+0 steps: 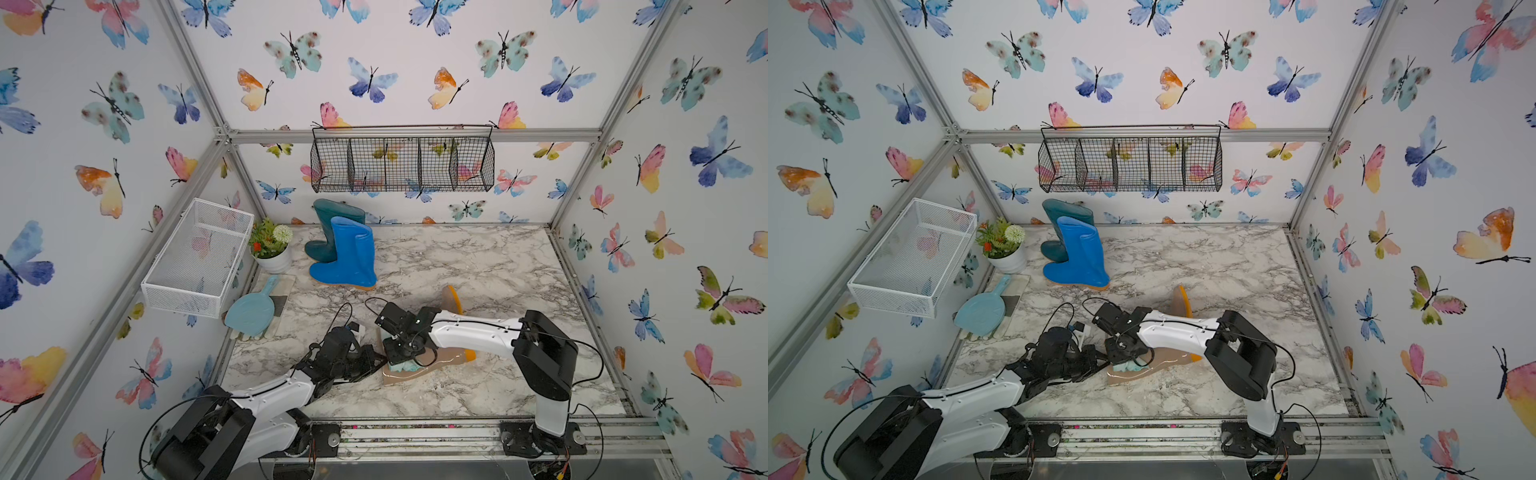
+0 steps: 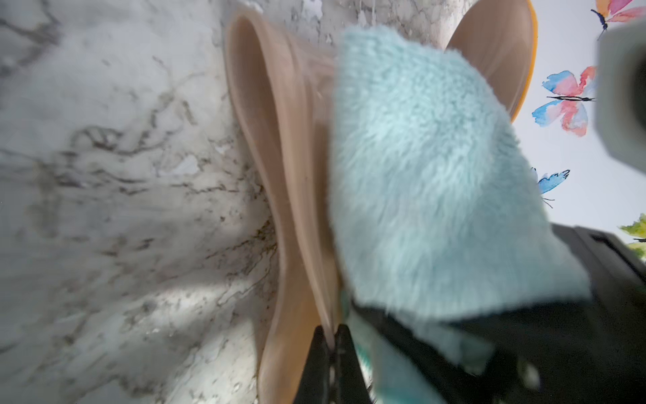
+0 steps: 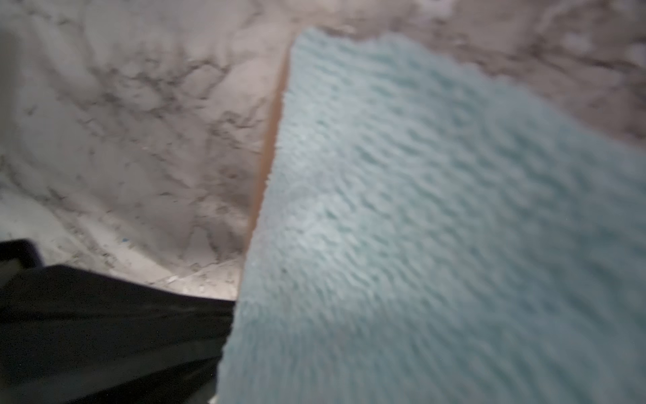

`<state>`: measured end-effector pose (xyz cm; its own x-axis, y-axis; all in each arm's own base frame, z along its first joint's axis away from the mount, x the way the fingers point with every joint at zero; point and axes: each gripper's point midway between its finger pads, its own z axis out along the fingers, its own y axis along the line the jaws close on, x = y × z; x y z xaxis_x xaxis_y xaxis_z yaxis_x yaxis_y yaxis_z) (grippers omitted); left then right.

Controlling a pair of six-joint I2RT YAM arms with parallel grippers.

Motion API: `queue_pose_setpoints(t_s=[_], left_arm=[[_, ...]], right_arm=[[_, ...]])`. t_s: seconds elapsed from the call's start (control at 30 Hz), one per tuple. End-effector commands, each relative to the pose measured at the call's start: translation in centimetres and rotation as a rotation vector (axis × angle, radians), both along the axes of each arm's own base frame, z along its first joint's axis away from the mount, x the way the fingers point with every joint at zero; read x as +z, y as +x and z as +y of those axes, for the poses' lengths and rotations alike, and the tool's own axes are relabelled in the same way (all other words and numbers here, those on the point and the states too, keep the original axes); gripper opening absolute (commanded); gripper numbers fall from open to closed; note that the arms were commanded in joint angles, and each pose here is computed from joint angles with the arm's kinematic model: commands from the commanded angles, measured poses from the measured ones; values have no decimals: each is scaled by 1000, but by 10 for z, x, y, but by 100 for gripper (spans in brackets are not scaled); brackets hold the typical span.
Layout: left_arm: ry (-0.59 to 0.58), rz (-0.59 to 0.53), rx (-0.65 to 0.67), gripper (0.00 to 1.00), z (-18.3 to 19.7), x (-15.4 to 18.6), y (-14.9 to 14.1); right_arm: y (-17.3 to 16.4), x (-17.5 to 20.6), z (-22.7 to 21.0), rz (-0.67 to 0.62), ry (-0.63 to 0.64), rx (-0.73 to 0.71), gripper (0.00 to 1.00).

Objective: Wipe the rubber boots with a cloth
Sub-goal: Wipe the dirt off the rubber boot.

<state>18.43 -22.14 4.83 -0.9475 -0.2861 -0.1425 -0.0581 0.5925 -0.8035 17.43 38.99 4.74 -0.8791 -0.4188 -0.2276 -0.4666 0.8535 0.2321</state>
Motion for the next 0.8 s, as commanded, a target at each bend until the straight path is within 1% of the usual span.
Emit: queue_pose_setpoints(t_s=[0.0, 0.07, 0.17, 0.23, 0.27, 0.37, 0.43, 0.5, 0.57, 0.6, 0.67, 0.7, 0.77], left_arm=[[0, -1, 17, 0, 4, -2, -2], [-7, 3, 26, 0, 6, -3, -4], [-18, -15, 37, 0, 6, 2, -1], [-18, -29, 33, 0, 5, 6, 2], [-19, -33, 32, 0, 4, 7, 4], [-29, -33, 28, 0, 1, 8, 5], [-34, -26, 29, 0, 0, 7, 5], [-32, -36, 30, 0, -1, 8, 7], [-30, -37, 26, 0, -2, 9, 9], [-28, -38, 22, 0, -3, 10, 10], [-23, -42, 16, 0, -4, 12, 11], [-23, -42, 15, 0, -4, 12, 11], [-25, -38, 18, 0, -3, 11, 9]], right_arm=[[0, -8, -46, -3, -116, -39, 1], [6, -13, -86, 27, -131, -129, 1], [16, -14, -143, 55, -111, -275, 1], [21, -11, -158, 19, -93, -308, 1], [23, -8, -157, 6, -81, -307, 1], [20, -6, -135, 59, -51, -282, 1], [16, -3, -104, 48, -22, -233, 1], [8, 3, -62, 19, 15, -140, 1], [1, 5, -37, 9, -1, -59, 1], [0, 2, -37, 4, -31, -43, 1], [3, -2, -52, -9, -95, -57, 1], [7, -2, -63, -22, -112, -77, 1], [16, -2, -99, -6, -121, -163, 1]])
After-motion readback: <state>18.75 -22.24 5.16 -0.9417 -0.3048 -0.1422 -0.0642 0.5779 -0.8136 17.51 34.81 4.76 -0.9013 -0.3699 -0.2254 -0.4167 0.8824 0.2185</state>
